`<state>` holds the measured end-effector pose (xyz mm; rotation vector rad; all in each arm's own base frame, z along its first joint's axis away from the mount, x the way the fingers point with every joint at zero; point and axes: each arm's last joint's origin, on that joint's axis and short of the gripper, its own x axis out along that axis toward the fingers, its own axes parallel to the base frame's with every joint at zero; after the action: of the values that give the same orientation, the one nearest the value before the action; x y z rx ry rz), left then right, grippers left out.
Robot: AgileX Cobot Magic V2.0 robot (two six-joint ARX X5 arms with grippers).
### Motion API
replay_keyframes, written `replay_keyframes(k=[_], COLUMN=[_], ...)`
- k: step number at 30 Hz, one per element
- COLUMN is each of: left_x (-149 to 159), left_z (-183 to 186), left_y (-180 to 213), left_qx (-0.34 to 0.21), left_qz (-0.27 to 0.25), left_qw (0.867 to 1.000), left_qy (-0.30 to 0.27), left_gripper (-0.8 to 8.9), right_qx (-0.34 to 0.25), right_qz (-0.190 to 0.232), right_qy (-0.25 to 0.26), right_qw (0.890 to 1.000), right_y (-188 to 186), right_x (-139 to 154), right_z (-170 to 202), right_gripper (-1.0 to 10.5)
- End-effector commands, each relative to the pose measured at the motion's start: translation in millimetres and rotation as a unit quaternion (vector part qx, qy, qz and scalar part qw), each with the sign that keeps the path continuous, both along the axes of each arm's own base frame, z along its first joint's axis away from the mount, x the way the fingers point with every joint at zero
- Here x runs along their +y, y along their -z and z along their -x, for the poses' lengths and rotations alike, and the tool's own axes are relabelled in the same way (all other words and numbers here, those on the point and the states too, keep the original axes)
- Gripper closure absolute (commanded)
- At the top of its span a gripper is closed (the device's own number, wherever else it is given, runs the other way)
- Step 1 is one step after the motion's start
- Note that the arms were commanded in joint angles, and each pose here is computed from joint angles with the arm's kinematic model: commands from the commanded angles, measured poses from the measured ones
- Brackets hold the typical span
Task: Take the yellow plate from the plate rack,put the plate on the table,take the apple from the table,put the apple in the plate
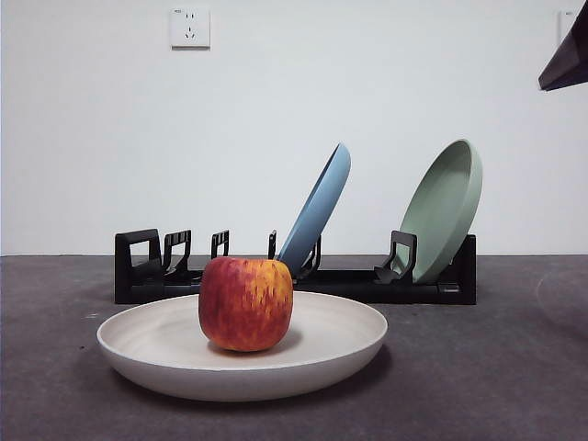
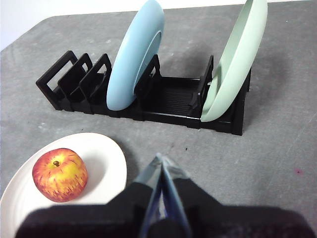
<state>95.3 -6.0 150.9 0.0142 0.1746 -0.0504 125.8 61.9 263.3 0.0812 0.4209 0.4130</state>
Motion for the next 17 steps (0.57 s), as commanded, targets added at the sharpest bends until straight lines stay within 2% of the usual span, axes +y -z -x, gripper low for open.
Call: replay_keyframes(k=[1, 7, 13, 17], left_x=[0, 0, 0, 0], left_z=[0, 0, 0, 0], left_y=[4, 4, 4, 4], left_qx=[0.006, 0.006, 0.006, 0.006], left_qz=[0.003, 0.003, 0.003, 0.003], left_qw=[1.0, 1.0, 1.0, 1.0], left_qy=[-0.003, -0.003, -0.003, -0.003], left_gripper=[8.16, 8.16, 8.16, 8.16], right_qx=[0.0, 0.001, -0.059, -0.094], right_qz=[-0.004, -0.003, 0.035, 0.03], right_qy=[0.003, 0.003, 0.023, 0.074], right_qw=[1.0, 1.0, 0.997, 0.992], right_y=[1, 1, -7, -4], right_x=[0, 0, -15, -32], right_z=[0, 0, 12, 24], right_gripper=[9.5, 9.5, 9.5, 9.5])
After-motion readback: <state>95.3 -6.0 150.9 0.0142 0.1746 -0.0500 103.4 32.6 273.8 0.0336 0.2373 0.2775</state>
